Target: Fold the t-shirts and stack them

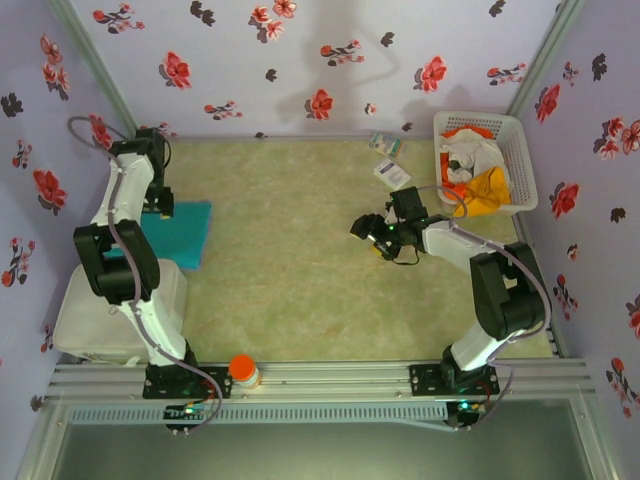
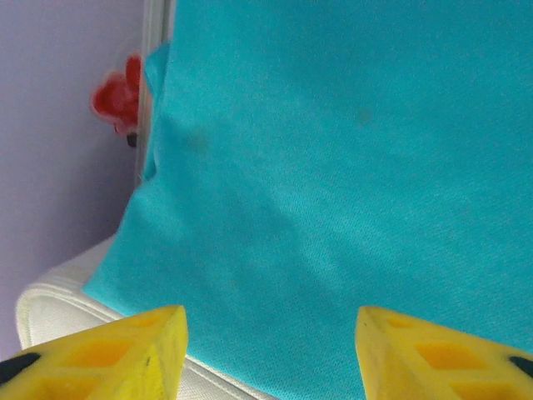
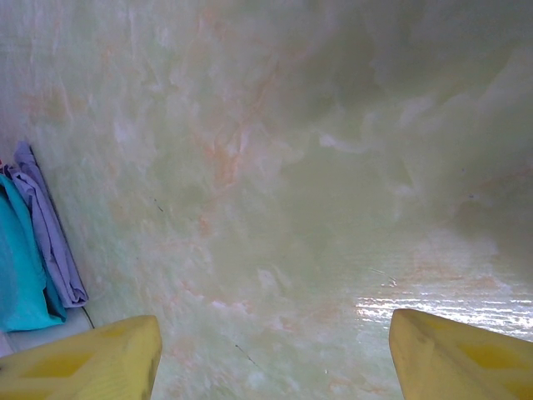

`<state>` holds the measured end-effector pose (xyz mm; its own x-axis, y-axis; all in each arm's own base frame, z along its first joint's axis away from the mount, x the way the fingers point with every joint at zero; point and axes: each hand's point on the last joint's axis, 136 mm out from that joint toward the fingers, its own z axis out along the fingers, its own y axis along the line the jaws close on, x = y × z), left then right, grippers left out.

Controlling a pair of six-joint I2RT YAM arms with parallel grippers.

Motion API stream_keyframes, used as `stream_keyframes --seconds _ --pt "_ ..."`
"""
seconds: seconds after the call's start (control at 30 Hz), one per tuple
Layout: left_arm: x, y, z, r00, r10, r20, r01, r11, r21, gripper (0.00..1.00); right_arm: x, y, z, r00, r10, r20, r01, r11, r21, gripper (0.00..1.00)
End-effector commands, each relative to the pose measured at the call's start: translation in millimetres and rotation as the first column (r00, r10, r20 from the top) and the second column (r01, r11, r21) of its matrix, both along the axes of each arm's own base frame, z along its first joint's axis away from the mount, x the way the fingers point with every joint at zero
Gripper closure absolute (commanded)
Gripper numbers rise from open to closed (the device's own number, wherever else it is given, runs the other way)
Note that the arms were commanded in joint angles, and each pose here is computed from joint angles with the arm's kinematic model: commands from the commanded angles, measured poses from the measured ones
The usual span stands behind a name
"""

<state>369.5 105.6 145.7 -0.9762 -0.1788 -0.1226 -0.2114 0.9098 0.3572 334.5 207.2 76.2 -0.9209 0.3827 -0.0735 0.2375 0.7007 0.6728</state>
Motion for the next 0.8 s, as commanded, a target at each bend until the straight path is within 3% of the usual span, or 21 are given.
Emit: stream_keyframes --seconds 0.0,0.53,0.63,0.77 --pt "-28 7 -22 0.991 0.082 -0.103 -0.086 0.996 -0.029 0.48 -8 -3 -2 1.0 0.021 -0.004 -0.021 1.0 -0.008 0.27" --pt "-55 15 -95 0.94 0.143 -0.309 -0.182 0.978 -0.102 0.55 -13 -6 -3 1.0 0.029 0.0 -0.029 0.999 -0.021 0.27" --pt "-52 15 -89 0.947 0.15 -0.283 -0.185 0.977 -0.103 0.53 -15 -9 -2 0.999 0.032 0.005 -0.031 0.999 -0.032 0.27" --pt "-38 11 -57 0.974 0.162 -0.159 -0.185 0.973 -0.137 0.46 -15 -13 2 0.999 0.033 0.018 -0.032 0.998 -0.054 0.27"
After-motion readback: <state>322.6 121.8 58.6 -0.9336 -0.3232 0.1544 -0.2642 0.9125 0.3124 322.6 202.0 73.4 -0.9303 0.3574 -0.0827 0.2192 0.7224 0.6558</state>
